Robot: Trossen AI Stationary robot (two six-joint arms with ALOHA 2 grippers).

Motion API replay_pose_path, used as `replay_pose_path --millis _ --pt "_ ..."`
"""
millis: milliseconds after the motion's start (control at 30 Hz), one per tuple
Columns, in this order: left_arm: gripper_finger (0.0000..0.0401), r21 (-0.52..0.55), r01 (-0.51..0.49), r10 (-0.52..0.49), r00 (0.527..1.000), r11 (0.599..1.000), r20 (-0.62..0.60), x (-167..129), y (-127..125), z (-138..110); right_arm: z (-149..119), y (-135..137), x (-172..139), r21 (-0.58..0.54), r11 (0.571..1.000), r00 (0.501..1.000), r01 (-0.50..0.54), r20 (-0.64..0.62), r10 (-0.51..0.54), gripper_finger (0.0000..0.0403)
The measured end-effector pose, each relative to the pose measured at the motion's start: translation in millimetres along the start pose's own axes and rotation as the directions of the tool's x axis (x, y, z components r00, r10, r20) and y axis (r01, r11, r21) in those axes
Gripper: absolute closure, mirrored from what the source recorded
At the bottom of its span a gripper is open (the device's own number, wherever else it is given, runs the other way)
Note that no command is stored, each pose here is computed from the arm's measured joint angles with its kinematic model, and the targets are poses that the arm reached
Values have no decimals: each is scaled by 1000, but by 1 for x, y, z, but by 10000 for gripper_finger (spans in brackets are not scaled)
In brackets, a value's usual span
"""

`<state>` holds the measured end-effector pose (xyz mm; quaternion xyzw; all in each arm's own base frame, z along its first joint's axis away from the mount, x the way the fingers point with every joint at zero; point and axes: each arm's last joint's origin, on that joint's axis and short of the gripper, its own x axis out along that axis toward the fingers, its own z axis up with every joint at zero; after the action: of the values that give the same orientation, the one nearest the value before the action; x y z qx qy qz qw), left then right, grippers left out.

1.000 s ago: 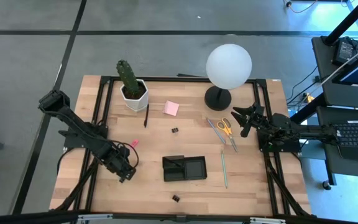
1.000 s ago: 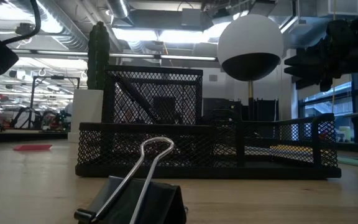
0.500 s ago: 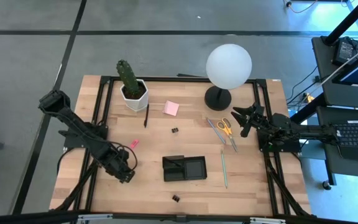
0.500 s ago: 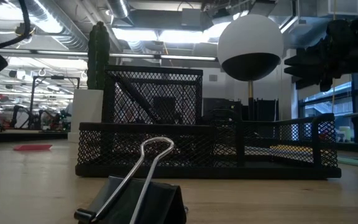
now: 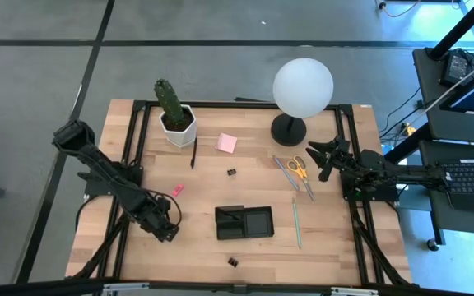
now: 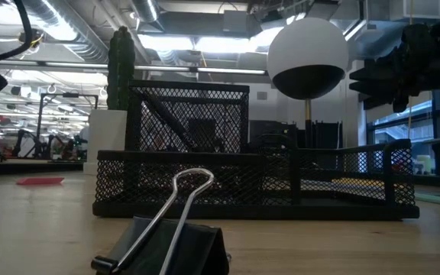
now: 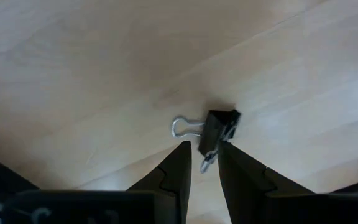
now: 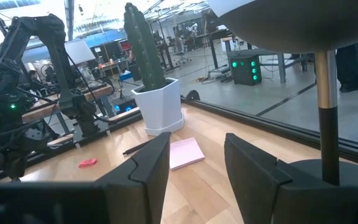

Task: Pick and place office supplies into organizer
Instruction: Put the left black binder clip into the mesh desk organizer

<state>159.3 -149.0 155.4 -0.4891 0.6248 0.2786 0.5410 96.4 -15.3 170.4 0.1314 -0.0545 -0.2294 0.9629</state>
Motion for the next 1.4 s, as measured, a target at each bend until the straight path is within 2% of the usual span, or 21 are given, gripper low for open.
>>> replay_pose_path --millis 367,667,867,967,1067,1167,1233,1333,1400 --pt "329 37 21 -20 999 999 -25 7 -5 -2 0 0 0 0 1000 1000 0 0 0 249" --pt "384 48 28 -25 998 998 -63 6 -7 -4 0 0 0 -2 1000 1000 0 0 0 249" --pt "397 147 45 -35 997 988 -69 5 -8 -4 0 0 0 -3 1000 1000 0 0 0 249" --pt "398 221 99 -93 995 970 -38 2 -13 -4 0 0 0 -2 1000 1000 0 0 0 249" --pt "398 344 195 -221 974 919 40 -8 -27 -5 0 0 0 -1 1000 1000 0 0 0 249" --pt "399 506 223 -336 931 833 143 -17 -40 -5 0 0 0 -1 1000 1000 0 0 0 249" --pt "399 616 226 -434 876 755 210 -25 -51 -5 0 0 0 -1 1000 1000 0 0 0 249" --pt "399 767 149 -568 761 624 314 -34 -65 -3 0 0 0 0 1000 1000 0 0 0 249" --pt "399 820 102 -637 685 563 352 -38 -74 -2 0 0 0 0 1000 1000 0 0 0 249"
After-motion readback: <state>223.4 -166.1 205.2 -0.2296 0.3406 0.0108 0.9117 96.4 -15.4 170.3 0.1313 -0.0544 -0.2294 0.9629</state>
